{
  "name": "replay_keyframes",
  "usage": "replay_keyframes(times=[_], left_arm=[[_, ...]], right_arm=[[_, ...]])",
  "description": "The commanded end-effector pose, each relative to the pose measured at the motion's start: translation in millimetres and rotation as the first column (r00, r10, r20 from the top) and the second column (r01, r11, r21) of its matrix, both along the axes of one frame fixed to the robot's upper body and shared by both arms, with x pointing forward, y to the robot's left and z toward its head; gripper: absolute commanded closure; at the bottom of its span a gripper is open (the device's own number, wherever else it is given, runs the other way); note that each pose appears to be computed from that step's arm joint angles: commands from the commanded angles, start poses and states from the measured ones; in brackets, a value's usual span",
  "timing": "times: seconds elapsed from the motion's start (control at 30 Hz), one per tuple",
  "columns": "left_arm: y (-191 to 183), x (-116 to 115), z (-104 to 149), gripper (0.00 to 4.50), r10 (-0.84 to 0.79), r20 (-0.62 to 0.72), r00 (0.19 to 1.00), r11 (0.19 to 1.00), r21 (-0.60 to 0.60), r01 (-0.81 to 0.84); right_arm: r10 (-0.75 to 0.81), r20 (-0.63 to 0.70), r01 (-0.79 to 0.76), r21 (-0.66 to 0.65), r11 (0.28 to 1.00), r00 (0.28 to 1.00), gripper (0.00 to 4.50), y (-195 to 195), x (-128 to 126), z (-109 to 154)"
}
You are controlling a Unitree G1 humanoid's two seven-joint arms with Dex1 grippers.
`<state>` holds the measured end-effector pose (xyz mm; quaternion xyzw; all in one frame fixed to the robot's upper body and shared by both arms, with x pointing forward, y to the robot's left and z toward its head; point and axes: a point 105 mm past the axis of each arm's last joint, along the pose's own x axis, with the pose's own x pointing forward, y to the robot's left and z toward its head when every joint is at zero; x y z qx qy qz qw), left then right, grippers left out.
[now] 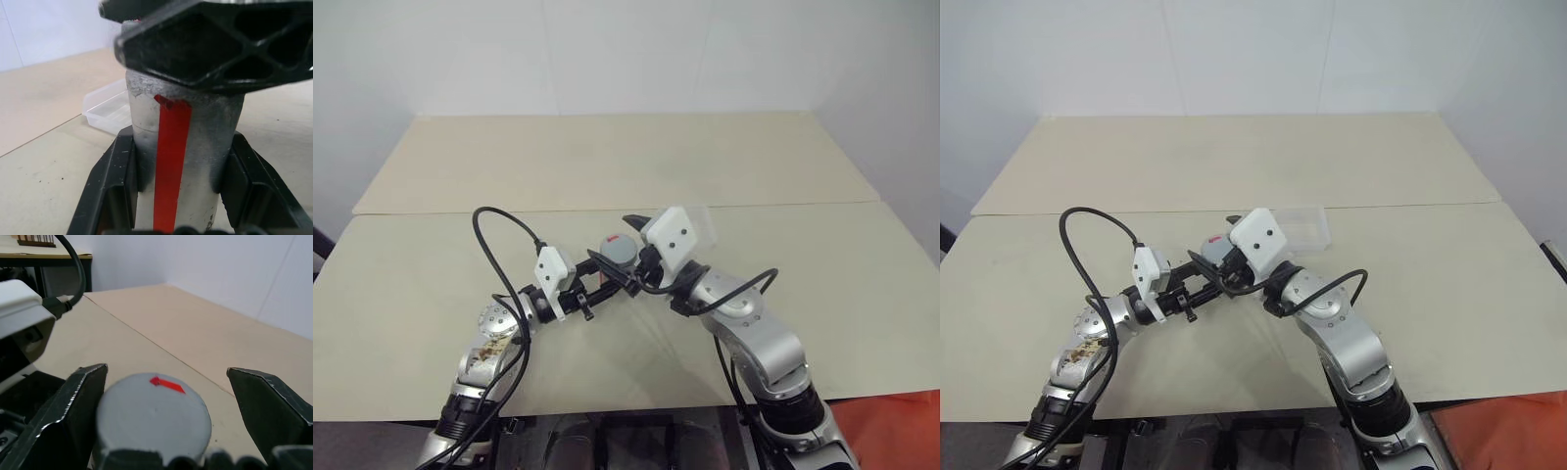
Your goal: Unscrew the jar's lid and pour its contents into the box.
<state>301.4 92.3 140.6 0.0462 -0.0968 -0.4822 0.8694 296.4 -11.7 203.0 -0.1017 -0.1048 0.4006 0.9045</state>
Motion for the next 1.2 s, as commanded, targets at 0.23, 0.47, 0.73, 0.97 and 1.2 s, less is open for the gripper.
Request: replay_keyframes(times=[0.23, 0.47, 0.73, 0.97, 1.2], left_arm=[[0, 0, 11, 2.63, -0.009, 0.046, 0.999, 1.000, -0.011, 0.009], [1, 3, 10, 2.63, -0.010, 0.050, 0.999, 1.000, -0.008, 0.010], [2, 3, 9, 2.63, -0.008, 0.050, 0.999, 1.000, -0.001, 0.009], [4, 3, 8, 2.63, -0.007, 0.049, 0.999, 1.000, 0.005, 0.006], [4, 3, 8, 2.63, -0.003, 0.051, 0.999, 1.000, 0.006, 0.003]], right_arm=[[-0.077, 0.042, 0.075, 0.037, 0.996, 0.996, 0.00, -28, -8, 11], [-0.107, 0.031, 0.106, 0.010, 0.994, 0.994, 0.00, -44, -12, 5], [-0.110, 0.024, 0.110, -0.011, 0.994, 0.994, 0.00, -53, -15, 1], [-0.112, 0.022, 0.112, -0.024, 0.993, 0.993, 0.00, -58, -15, 1], [0.006, -0.032, -0.010, -0.145, 0.989, 0.999, 0.00, -60, -31, -13]])
